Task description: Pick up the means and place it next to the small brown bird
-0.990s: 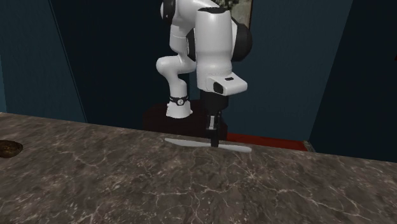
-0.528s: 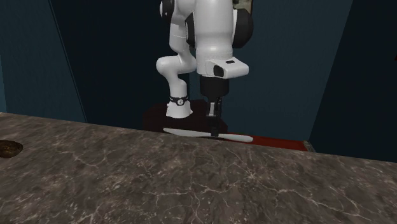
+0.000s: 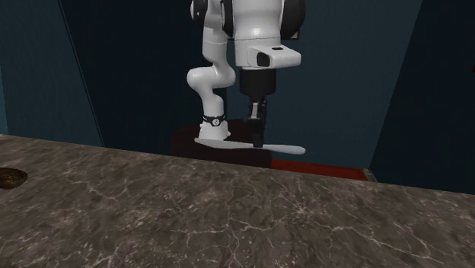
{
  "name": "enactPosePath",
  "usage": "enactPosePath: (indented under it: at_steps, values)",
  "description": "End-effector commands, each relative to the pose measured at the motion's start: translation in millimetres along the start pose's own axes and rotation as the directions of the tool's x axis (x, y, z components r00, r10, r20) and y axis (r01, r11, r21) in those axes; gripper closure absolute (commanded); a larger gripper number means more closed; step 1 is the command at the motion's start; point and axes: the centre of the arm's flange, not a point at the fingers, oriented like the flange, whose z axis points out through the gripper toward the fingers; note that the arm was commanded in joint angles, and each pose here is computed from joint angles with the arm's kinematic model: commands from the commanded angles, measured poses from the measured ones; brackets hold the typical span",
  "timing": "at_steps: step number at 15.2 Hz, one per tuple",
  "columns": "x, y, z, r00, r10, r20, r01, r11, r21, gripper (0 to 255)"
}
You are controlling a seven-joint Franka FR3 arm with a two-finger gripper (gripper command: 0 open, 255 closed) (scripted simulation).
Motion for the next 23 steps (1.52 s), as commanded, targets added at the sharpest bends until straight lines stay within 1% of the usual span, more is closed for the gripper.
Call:
enactPosePath:
  at_steps: [1, 5, 23]
  values:
    - [-0.3, 1.1, -10.2, 1.0, 0.0, 0.0, 0.0, 1.0, 0.0, 255]
    - [0.7, 1.1, -29.1, 1.0, 0.0, 0.0, 0.0, 1.0, 0.0, 255]
    - [-235.1, -24.6, -41.5, 1.0, 0.0, 0.0, 0.0, 1.0, 0.0, 255]
